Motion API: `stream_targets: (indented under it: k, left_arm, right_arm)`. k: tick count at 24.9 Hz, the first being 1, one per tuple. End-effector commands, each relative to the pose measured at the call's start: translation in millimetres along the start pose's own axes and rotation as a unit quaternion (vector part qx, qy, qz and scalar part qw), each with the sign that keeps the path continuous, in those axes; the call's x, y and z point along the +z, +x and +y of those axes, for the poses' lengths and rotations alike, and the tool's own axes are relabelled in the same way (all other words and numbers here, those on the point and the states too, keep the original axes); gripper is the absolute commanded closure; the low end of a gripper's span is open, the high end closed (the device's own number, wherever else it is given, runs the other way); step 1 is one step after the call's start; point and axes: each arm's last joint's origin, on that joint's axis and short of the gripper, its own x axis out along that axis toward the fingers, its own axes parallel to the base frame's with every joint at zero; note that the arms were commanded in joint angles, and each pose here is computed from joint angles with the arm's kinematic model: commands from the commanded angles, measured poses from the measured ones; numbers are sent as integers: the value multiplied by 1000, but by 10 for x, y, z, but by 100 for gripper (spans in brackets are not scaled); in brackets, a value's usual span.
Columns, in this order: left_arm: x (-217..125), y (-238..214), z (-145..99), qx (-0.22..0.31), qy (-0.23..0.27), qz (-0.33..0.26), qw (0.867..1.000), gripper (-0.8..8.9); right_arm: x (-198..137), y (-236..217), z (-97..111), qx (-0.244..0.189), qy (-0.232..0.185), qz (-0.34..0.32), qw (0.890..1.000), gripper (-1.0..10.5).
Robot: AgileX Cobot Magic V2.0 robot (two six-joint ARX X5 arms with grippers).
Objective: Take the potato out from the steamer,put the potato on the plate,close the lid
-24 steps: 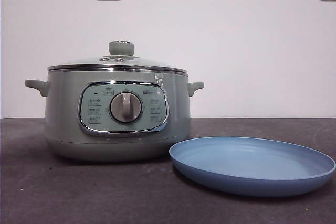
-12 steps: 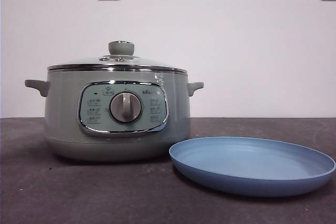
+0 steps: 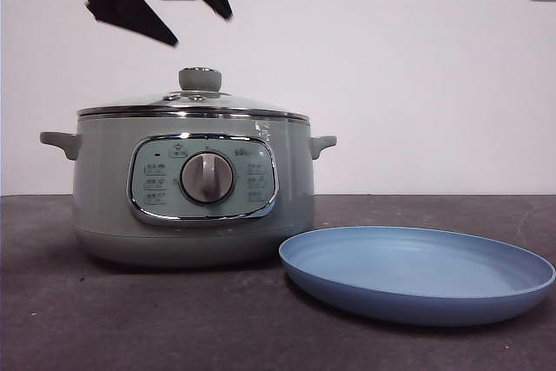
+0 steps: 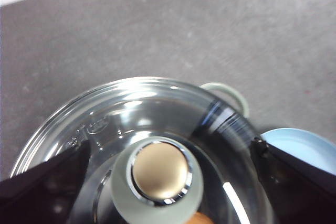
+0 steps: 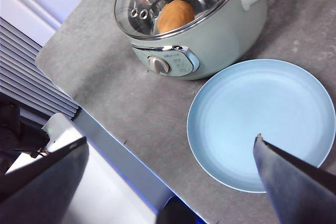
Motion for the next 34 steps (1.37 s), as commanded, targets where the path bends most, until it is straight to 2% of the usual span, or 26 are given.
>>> stream_targets:
  k: [1, 8, 9, 11, 12, 15, 17, 20, 22, 27, 34]
  left_arm:
    - [-46, 168, 26, 8, 10, 20, 1000, 185]
    - [-123, 338, -40, 15, 15, 52, 998, 191]
    - [-130, 340, -50, 17, 15, 57, 998, 217]
    - [-151, 340, -63, 19, 14, 68, 997, 376]
    - [-158, 343, -79, 17, 15, 72, 997, 415]
    - [-158, 343, -79, 18, 15, 72, 997, 437]
    - [-158, 343, -79, 17, 15, 72, 997, 588]
    - [-160, 343, -80, 17, 15, 73, 997, 675]
    - [-160, 343, -80, 17, 15, 73, 997, 814]
    - [-136, 315, -84, 18, 17, 64, 998, 822]
    - [55, -106, -135, 29, 24, -7, 999, 822]
  right_arm:
    - [7, -3, 6, 2, -2, -2, 1000, 348]
    - [10, -3, 5, 0, -3, -3, 1000, 348]
    - [10, -3, 5, 0, -3, -3, 1000, 348]
    - [10, -3, 5, 0, -3, -3, 1000, 348]
    - [10, -3, 5, 0, -3, -3, 1000, 348]
    - [11, -3, 5, 0, -3, -3, 1000, 348]
    - [11, -3, 5, 0, -3, -3, 1000, 348]
    - [11, -3, 5, 0, -3, -3, 1000, 348]
    - [11, -3, 5, 0, -3, -3, 1000, 348]
    - [14, -3, 4, 0, -4, -5, 1000, 349]
    - [86, 37, -37, 0, 7, -19, 1000, 348]
